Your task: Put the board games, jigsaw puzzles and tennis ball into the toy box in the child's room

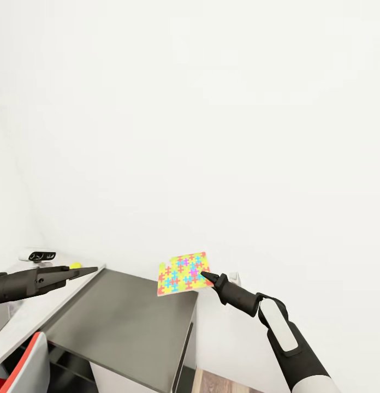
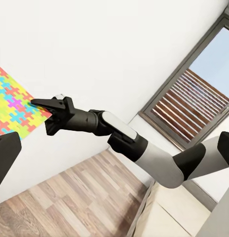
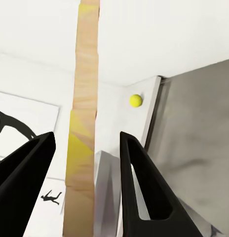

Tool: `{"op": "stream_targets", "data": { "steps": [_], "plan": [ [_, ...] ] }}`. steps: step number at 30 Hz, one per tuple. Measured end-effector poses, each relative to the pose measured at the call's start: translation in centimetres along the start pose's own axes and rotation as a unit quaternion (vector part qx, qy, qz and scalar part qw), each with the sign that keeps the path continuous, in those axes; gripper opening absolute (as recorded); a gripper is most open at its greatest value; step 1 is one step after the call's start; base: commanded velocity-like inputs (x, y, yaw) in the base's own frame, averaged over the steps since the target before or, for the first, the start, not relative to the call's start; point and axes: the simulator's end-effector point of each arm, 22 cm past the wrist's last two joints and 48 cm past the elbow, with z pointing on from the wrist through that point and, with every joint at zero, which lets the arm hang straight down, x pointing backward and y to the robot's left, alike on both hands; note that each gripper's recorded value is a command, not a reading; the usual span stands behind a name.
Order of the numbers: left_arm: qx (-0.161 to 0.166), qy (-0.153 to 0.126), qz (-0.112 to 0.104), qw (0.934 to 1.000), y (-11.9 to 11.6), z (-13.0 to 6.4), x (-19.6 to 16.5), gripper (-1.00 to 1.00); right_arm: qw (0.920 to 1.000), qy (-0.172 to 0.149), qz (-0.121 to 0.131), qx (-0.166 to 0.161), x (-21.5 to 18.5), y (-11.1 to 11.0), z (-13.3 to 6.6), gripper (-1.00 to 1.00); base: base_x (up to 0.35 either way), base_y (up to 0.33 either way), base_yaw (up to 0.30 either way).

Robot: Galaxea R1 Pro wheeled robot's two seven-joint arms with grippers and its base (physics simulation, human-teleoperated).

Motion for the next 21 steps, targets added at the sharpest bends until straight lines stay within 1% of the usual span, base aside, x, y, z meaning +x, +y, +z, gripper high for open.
{"op": "stream_targets", "data": {
  "steps": [4,15,21],
  "plan": [
    [0.000,0.000,0.001,1.0000,-0.4,0.0,-0.2,1.00,1.0000,0.000,-0.001,0.000,0.0,0.4,-0.2,-1.00,0.000,0.000,0.132],
    [0.001,-0.001,0.007,1.0000,-1.4,-0.1,-0.5,1.00,1.0000,-0.002,-0.006,-0.004,0.0,1.5,-0.5,-1.00,0.000,0.000,0.198],
    [0.002,-0.001,0.009,1.0000,-1.5,-0.1,-0.5,1.00,1.0000,-0.002,-0.006,-0.005,0.0,1.6,-0.6,-1.00,0.000,0.000,0.061]
  ]
}}
